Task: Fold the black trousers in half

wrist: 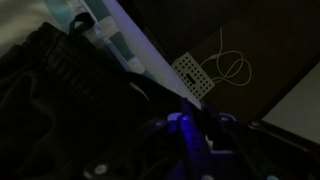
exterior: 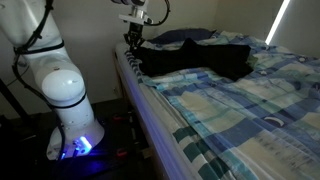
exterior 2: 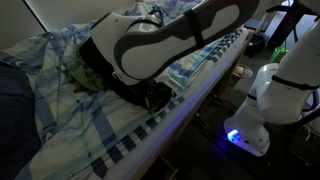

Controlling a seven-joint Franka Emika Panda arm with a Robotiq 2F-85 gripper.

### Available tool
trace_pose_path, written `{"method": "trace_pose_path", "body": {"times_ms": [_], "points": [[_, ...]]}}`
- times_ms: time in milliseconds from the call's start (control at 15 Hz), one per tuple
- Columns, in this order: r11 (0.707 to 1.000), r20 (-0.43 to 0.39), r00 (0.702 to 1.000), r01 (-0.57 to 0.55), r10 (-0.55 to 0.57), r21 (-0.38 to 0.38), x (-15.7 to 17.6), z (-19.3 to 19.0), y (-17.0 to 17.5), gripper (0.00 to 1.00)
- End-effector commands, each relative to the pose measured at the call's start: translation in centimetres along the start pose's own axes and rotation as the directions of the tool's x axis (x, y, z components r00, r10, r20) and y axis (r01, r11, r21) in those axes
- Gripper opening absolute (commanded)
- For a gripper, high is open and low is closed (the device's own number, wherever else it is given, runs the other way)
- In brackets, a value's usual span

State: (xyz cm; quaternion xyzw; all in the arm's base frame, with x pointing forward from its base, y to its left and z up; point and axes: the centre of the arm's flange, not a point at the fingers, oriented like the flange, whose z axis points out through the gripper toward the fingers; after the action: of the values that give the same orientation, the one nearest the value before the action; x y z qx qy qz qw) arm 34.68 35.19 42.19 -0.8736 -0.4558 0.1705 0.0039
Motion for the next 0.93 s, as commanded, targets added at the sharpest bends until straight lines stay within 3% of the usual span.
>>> {"method": "trace_pose_path", "body": {"times_ms": [0, 467, 867], "points": [[0.999, 0.048, 0.999, 0.023, -0.025, 0.036, -0.5, 1.0, 0.5, 0.51], [1.000, 0.030, 0.999, 0.030, -0.030, -0.001, -1.2, 0.0, 0.1, 1.00], [0.998, -0.066, 0.998, -0.022, 0.018, -0.057, -3.6, -3.5, 1.1, 1.00]]}}
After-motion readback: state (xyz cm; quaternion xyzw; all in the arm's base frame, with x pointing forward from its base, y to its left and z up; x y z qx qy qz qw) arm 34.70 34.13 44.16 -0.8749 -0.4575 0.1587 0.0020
